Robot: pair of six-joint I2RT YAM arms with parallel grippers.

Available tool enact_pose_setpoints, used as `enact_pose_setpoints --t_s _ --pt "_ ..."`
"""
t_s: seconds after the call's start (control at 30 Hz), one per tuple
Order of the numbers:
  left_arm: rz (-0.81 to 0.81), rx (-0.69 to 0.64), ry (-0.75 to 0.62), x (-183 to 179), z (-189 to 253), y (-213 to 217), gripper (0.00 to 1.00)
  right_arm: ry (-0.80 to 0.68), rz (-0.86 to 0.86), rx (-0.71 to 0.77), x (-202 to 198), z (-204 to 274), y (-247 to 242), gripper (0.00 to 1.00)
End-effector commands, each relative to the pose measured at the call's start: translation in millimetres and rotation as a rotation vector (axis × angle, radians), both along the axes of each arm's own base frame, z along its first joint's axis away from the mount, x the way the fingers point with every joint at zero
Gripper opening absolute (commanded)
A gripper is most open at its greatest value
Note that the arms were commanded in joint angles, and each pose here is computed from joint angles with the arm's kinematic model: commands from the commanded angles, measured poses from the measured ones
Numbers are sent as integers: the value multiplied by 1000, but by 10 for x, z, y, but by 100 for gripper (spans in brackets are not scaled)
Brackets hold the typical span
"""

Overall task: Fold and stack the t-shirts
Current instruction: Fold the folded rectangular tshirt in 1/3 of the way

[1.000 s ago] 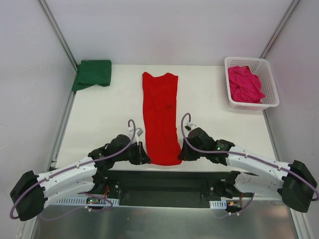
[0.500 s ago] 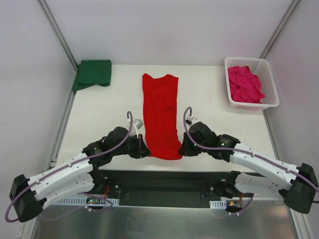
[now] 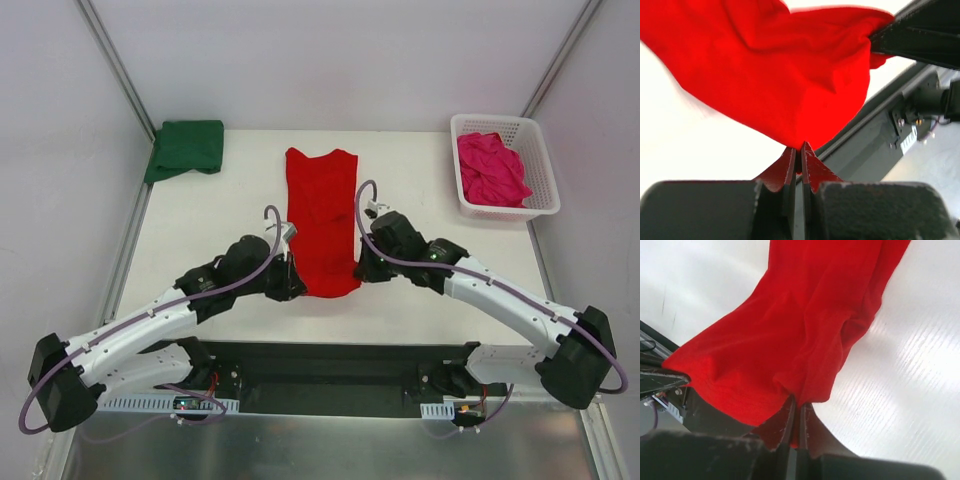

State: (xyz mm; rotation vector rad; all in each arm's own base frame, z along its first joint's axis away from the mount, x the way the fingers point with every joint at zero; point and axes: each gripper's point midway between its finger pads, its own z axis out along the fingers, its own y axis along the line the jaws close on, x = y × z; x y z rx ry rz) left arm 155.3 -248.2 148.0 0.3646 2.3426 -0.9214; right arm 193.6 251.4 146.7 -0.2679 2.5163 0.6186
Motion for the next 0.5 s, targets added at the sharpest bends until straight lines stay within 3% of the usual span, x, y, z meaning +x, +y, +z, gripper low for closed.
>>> enact_pose_setpoints --t_s 0.0,0.23,0.47 --pt "74 -2 -102 439 297 98 0 -68 -23 8 335 208 -64 1" --pt "132 -3 -154 883 469 325 0 -60 -29 35 766 220 -95 2" --pt "113 9 -156 1117 425 227 0 -47 -11 75 1164 170 73 1"
